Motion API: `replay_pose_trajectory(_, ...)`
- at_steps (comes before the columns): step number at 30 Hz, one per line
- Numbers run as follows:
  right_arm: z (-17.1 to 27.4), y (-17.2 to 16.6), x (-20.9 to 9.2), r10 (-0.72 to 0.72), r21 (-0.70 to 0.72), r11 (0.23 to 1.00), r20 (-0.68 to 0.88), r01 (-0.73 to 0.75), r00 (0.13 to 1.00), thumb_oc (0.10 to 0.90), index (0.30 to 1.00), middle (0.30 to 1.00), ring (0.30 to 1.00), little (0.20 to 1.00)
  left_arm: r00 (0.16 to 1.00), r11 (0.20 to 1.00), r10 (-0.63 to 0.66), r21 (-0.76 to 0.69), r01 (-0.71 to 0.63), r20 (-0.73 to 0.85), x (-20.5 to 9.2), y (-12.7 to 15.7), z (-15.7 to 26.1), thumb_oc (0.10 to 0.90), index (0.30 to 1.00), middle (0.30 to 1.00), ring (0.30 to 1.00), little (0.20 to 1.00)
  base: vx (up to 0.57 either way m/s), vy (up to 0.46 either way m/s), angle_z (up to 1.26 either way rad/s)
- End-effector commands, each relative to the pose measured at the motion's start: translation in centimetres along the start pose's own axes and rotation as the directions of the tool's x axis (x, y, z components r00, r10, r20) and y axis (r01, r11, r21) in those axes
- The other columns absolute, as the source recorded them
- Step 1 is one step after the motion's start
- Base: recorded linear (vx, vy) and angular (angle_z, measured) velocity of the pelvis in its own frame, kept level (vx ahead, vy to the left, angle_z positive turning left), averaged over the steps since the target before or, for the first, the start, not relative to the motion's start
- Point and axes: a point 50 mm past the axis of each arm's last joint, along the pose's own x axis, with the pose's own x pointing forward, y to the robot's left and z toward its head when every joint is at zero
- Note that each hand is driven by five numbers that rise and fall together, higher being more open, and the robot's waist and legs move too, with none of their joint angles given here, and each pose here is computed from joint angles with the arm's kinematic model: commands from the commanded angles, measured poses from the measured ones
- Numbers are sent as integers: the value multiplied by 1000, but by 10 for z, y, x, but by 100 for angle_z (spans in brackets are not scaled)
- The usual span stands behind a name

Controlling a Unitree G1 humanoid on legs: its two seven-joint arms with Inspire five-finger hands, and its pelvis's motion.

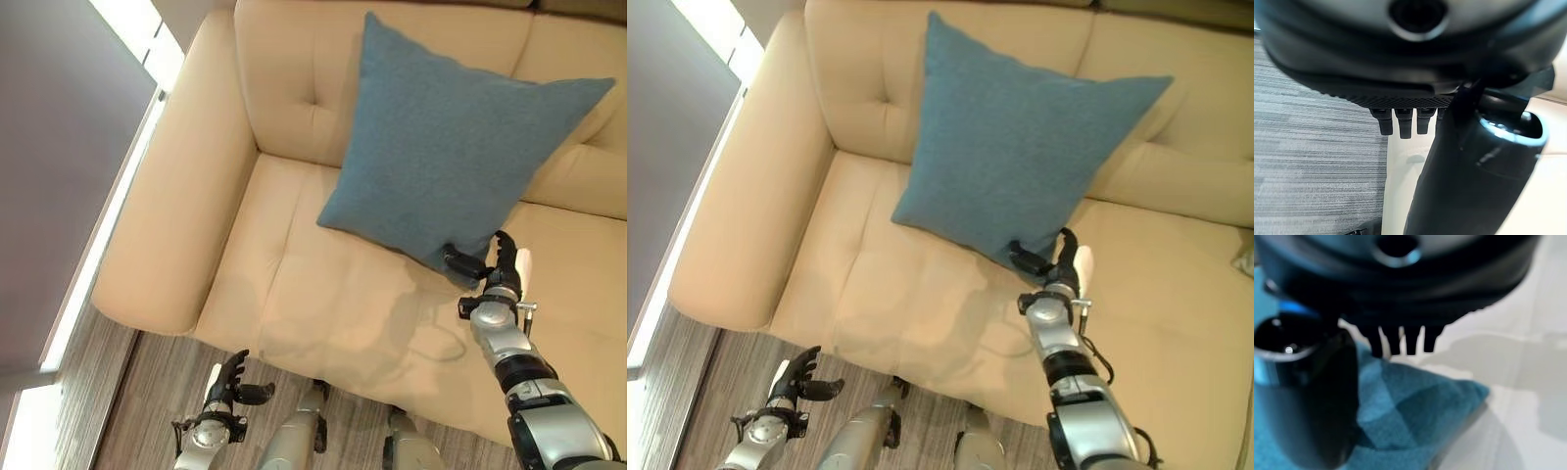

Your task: Pick up all the scattered cushions and arrange them neatly on the sofa.

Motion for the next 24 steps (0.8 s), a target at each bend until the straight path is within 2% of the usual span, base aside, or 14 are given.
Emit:
replay_pose_trajectory(1,56,-26,19,-88,75,994,200,75,976,400,300,300,300,300,996,999,38,3,-39,84,6,14,16,800,900,900,900,900,26,-42,19)
replay_pose_trajectory(11,67,-40,23,-116,85,992,241,99,964,400,300,300,300,300,994,999,46,8,-47,98,8,18,20,800,900,900,900,900,29,-28,10)
replay_pose_trajectory(24,93,-97,34,-244,32,968,346,248,906,400,300,300,300,300,993,998,49,38,-53,104,6,21,19,800,900,900,900,900,9,-7,6)
